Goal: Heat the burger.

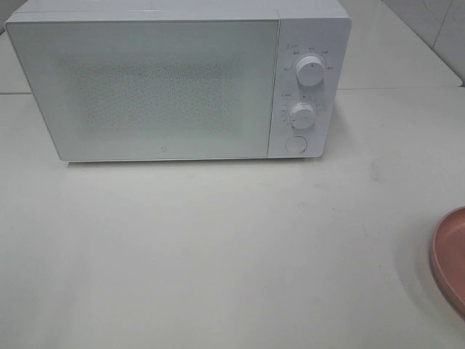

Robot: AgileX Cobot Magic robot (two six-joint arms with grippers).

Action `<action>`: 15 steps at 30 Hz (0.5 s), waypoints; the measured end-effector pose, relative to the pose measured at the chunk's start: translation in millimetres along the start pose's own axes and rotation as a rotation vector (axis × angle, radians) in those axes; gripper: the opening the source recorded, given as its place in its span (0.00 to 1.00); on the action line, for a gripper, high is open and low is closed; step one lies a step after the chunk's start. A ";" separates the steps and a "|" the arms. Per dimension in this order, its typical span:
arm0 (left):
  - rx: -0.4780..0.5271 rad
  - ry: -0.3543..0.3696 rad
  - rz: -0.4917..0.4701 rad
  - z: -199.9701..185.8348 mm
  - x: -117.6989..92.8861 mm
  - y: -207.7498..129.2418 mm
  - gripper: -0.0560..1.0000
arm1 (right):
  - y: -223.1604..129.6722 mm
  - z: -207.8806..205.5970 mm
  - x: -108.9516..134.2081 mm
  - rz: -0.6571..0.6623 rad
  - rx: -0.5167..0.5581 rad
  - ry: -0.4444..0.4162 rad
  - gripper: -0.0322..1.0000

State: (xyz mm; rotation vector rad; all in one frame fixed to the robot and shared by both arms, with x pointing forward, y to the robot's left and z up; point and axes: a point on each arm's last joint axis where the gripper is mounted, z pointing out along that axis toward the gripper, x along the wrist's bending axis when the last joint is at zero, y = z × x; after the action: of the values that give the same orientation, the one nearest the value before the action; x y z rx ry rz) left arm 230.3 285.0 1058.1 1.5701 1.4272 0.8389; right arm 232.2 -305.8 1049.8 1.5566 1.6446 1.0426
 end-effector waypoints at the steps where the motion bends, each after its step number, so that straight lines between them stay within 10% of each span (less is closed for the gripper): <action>1: 0.000 0.000 0.000 0.0 0.0 0.0 0.97 | 0.0 0.0 0.0 0.000 0.000 0.000 0.76; 15: 0.000 -0.001 0.000 0.0 -0.1 0.0 0.97 | 0.0 0.0 0.0 0.000 0.000 0.000 0.76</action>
State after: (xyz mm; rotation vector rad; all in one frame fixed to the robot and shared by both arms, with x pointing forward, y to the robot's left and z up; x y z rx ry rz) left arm 230.3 284.9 1058.1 1.5698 1.4269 0.8379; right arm 232.2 -305.8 1049.8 1.5566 1.6446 1.0426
